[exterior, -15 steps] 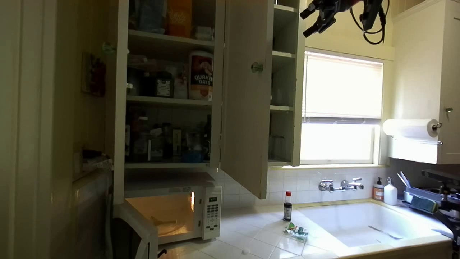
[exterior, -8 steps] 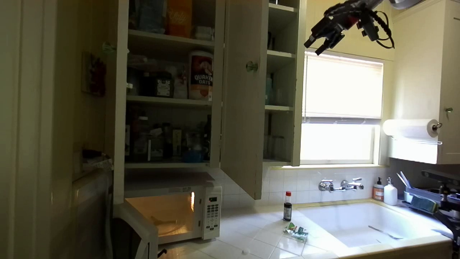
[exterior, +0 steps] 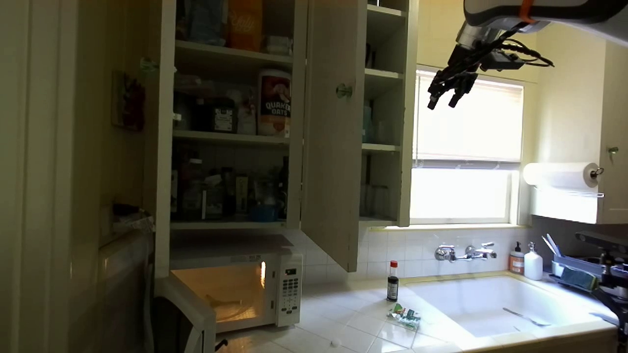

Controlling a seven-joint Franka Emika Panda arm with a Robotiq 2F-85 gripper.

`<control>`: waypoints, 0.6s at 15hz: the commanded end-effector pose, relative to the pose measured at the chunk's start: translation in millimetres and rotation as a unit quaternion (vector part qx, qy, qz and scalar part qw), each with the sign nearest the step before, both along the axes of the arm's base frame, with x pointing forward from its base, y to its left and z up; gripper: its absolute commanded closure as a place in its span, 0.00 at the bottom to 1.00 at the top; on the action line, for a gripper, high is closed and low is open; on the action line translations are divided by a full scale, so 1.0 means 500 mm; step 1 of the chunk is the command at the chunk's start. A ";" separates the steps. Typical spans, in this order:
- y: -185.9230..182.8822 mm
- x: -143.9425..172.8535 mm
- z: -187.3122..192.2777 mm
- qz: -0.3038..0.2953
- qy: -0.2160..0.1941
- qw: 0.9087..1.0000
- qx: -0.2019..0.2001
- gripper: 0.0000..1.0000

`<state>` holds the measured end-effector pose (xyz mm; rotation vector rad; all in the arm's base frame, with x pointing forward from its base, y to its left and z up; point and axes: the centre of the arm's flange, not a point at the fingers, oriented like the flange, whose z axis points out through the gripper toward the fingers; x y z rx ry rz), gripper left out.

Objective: Open the cupboard door

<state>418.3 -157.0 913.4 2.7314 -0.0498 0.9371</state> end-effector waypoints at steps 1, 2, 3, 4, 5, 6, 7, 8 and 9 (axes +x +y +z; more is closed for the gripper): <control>0.007 0.006 -0.005 0.001 0.005 1.000 0.000 0.00; 0.009 0.008 -0.004 0.002 0.004 1.000 -0.001 0.00; 0.008 0.006 -0.003 0.001 0.003 1.000 -0.001 0.00; 0.005 0.005 -0.002 0.000 0.002 1.000 -0.001 0.00; 0.001 0.003 -0.001 -0.002 0.002 1.000 -0.001 0.00; 0.016 0.036 -0.013 0.012 0.015 1.000 -0.008 0.00; 0.031 0.062 -0.022 0.027 0.019 0.999 -0.006 0.00; 0.051 0.099 -0.034 0.061 0.018 0.998 -0.003 0.00; 0.073 0.130 -0.047 0.091 0.023 0.996 0.000 0.00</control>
